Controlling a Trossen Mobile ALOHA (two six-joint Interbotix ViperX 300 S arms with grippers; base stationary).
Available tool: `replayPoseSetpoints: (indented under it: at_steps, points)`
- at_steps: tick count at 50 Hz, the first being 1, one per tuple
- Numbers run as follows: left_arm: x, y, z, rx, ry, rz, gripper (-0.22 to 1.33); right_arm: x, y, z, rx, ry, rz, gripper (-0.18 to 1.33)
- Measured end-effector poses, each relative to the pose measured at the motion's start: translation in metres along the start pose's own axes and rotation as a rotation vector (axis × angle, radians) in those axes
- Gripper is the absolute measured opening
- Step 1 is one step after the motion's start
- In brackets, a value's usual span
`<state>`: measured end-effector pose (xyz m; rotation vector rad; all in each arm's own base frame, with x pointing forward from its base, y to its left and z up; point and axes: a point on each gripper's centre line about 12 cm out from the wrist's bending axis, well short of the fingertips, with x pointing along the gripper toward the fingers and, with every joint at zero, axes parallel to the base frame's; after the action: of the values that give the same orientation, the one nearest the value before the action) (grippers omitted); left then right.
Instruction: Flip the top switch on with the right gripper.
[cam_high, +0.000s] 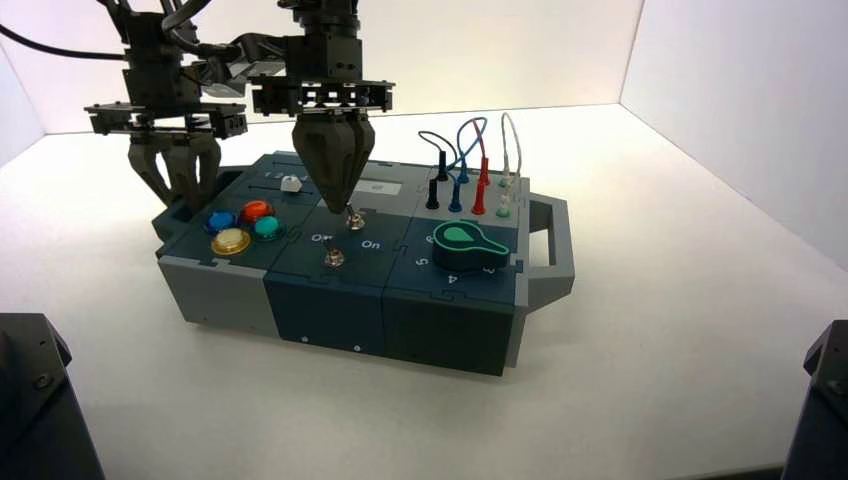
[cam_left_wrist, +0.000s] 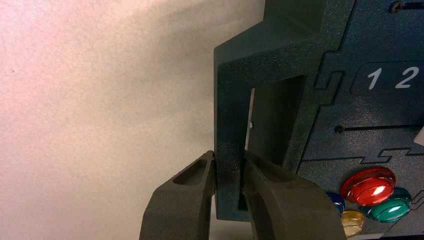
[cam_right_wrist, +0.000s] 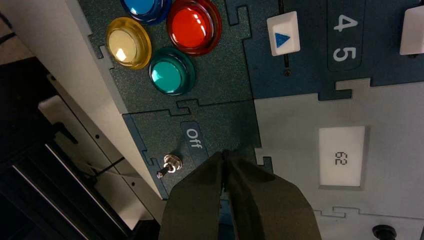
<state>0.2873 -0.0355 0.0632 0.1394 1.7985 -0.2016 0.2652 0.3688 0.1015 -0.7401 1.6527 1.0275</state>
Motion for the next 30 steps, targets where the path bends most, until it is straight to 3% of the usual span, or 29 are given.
replayPoseSetpoints:
  at_steps: [30]
  points:
    - [0.000,0.000,0.000,0.000,-0.001,-0.004,0.47,-0.003,-0.004,-0.015,0.006,0.012,-0.020,-0.14]
